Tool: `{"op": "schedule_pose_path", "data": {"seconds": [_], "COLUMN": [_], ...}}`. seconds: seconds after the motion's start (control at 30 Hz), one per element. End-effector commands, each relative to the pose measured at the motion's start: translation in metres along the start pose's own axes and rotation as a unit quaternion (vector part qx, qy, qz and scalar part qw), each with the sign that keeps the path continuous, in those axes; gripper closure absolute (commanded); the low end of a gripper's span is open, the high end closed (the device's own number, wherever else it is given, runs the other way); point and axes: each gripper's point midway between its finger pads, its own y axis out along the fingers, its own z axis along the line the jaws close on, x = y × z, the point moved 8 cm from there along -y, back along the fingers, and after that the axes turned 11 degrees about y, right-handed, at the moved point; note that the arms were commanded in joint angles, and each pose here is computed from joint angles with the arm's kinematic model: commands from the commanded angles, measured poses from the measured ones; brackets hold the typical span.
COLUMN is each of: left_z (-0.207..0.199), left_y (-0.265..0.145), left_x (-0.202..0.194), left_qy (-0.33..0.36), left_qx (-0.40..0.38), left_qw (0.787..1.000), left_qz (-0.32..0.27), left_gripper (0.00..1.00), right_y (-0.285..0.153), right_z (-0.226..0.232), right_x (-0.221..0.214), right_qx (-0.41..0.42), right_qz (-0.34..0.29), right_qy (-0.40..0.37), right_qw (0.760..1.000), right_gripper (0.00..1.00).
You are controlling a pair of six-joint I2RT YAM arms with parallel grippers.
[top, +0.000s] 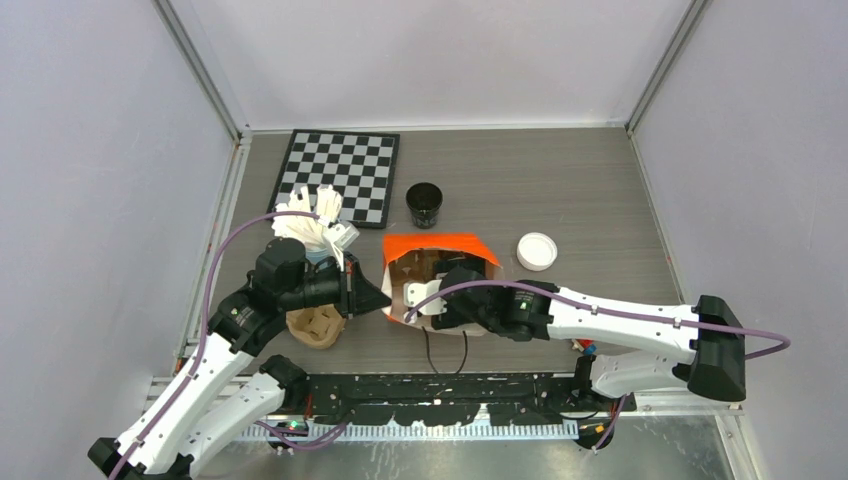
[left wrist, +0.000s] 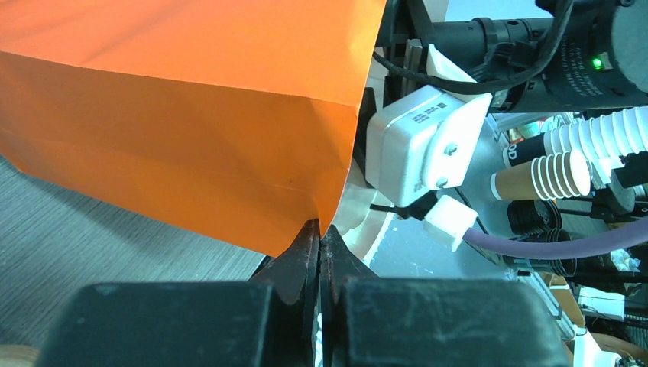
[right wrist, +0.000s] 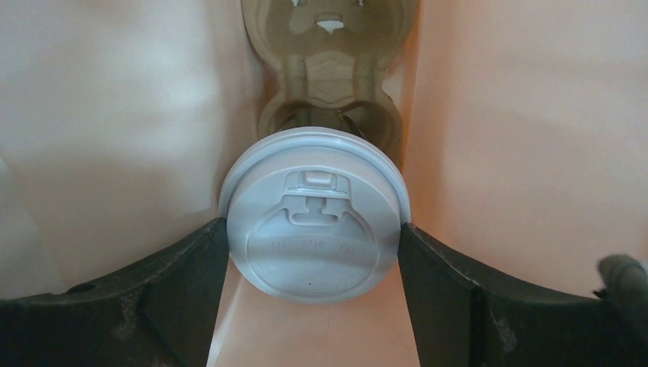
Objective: Pack the takeout coffee
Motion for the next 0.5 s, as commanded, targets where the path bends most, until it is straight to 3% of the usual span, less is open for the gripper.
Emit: {"op": "schedule_pose_path", "data": {"seconds": [0.0, 0.47], "left_z": [-0.005, -0.006], "left_y": [-0.002, -0.001], "left_x": [0.005, 0.006], "left_qy": [0.015, 0.015], "left_qx": [-0.025, -0.027], "left_qw": [1.000, 0.999], "left_qz": [-0.011, -0.009], "left_gripper": [1.00, 1.00], "right_y": [0.006, 0.008], "right_z": [-0.006, -0.011], "right_x": [0.003, -0.016], "right_qx": [-0.015, -0.019], "right_qz": [-0.016, -0.004], "right_qy": [0.008, 0.016], "right_qw": [1.000, 1.000], "right_gripper": [0.25, 0.26]}}
